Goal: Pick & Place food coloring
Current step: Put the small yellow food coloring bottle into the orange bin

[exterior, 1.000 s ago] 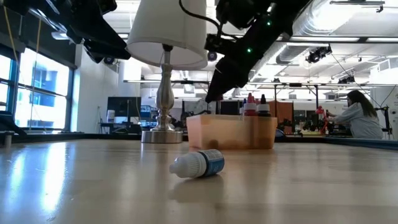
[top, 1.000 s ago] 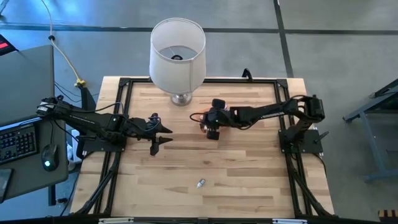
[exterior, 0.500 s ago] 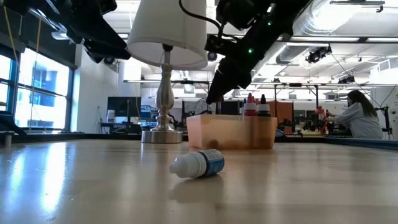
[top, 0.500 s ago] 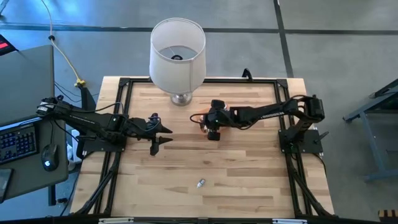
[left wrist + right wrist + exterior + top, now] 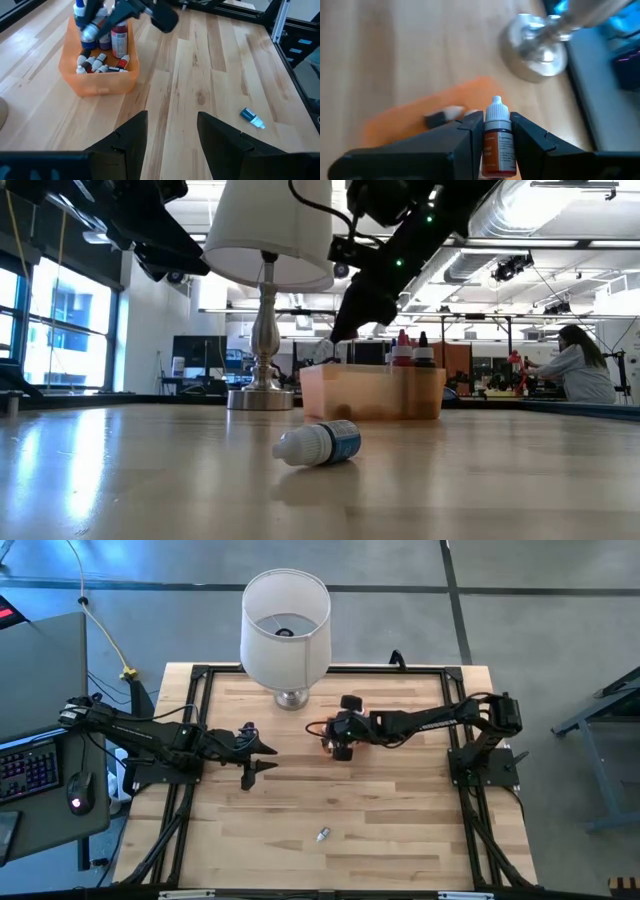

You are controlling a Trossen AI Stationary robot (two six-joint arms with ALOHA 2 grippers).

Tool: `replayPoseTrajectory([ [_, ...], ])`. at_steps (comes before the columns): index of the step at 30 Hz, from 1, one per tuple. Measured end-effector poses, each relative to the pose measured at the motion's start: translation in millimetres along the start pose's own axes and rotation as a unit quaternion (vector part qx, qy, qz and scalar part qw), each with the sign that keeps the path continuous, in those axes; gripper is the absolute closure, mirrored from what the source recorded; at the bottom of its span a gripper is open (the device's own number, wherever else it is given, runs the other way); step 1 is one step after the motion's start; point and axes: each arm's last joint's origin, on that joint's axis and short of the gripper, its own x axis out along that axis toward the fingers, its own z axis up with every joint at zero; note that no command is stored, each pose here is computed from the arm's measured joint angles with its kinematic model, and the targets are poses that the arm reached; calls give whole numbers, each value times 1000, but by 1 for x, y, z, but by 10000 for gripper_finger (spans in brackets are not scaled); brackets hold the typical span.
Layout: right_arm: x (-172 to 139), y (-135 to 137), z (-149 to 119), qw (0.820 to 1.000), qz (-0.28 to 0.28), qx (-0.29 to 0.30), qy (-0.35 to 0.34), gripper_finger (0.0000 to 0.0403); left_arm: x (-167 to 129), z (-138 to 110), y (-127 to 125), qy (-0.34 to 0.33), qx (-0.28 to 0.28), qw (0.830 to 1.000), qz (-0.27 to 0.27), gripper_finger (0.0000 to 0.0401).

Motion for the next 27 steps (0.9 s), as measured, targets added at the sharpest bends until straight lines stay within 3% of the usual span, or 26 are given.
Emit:
replayPoseTrajectory([
  [4,2,-1,-5,998,47,35,14,319,0,0,0,0,0,1000,0,231],
  [8,6,-5,-12,996,38,60,49,319,0,0,0,0,0,1000,0,231],
  [19,32,3,-26,994,55,50,77,317,0,0,0,1,0,1000,-3,231],
  [27,33,3,-23,995,55,45,64,257,0,0,0,1,0,1000,-3,231],
])
